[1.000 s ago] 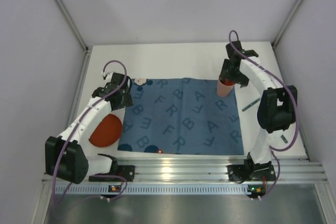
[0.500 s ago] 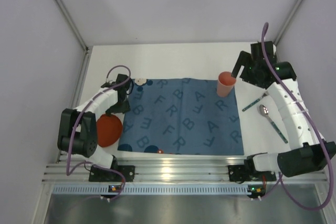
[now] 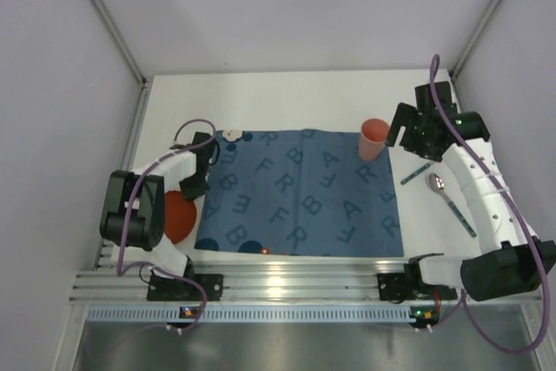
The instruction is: Set the dinner table for one person
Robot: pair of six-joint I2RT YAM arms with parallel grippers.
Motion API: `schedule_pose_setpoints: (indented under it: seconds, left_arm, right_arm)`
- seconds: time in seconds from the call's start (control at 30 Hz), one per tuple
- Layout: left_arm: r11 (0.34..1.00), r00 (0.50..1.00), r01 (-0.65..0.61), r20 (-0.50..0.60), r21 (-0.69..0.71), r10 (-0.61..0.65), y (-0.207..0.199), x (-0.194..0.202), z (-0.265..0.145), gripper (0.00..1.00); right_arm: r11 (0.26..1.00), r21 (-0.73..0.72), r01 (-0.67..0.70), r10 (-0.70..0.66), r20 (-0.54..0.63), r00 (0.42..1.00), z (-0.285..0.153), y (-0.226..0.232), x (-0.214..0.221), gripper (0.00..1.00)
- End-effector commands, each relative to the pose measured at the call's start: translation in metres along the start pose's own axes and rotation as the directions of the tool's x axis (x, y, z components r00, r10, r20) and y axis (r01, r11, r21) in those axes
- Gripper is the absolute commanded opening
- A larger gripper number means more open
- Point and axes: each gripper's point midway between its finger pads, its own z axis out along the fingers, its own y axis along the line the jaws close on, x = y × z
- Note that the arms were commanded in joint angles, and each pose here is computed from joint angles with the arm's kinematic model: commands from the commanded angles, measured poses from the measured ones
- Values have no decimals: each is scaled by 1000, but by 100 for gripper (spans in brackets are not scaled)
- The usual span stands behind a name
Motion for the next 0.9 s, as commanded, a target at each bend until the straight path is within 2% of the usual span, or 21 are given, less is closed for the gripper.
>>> schedule_pose_setpoints:
  seconds: [0.0,0.07,0.17,0.23,0.3,0.33,0.37,0.4,0.47,0.5,0.53,0.6,0.67,0.7,0.77,0.87]
  left_arm:
    - [999,999,40,-3,-5,-40,-1,-2,15,16]
    - [999,999,39,-3,-17,-39,3,-6,14,0]
    - [999,999,24,32,-31,-23,14,-24,-5,0]
    - [998,992,56,115,-8,-55,18,-56,-35,0]
    - [998,987,58,149,33,-62,17,-68,-63,0]
    - [994,978,77,190,77,-90,10,-86,-84,0]
    - [992,973,74,212,105,-95,3,-92,-97,0]
    - [992,975,25,217,126,-53,-11,-87,-114,0]
    - [981,960,27,269,191,-79,-35,-100,-151,0]
    - [978,963,-54,270,202,-2,-60,-84,-165,0]
    - [967,955,-43,293,253,-34,-79,-88,-187,0]
    - [946,953,-142,299,291,51,-125,-61,-207,0]
    - [920,956,-157,289,360,50,-157,-45,-227,0]
    - [909,950,-218,292,355,113,-181,-23,-228,0]
    - [895,945,-249,296,371,140,-204,-8,-235,0]
    - [863,924,-344,295,369,242,-249,32,-225,0]
  right_arm:
    - [1000,-28,7,-5,71,997,-25,-2,-18,87]
    - [999,-38,8,-5,80,997,-30,-2,-21,87]
    - [999,-48,7,-3,100,995,-42,-4,-24,86]
    - [998,-56,6,1,124,992,-54,-6,-27,86]
    - [998,-59,5,2,132,991,-61,-8,-27,87]
    - [998,-71,0,11,145,989,-66,-7,-29,87]
    - [997,-78,-6,17,144,989,-69,-7,-28,92]
    - [997,-78,-11,21,135,991,-71,-8,-24,95]
    - [995,-91,-27,38,125,991,-74,-8,-18,100]
    - [995,-93,-39,50,120,992,-76,-9,-15,100]
    - [994,-97,-45,57,124,991,-79,-12,-11,100]
    - [994,-92,-52,63,120,991,-83,-16,-3,100]
    - [995,-77,-59,68,126,990,-90,-25,5,100]
    - [996,-71,-61,70,128,989,-93,-28,7,100]
    - [996,-60,-65,74,146,987,-101,-35,11,100]
    - [997,-35,-74,78,140,987,-112,-47,23,100]
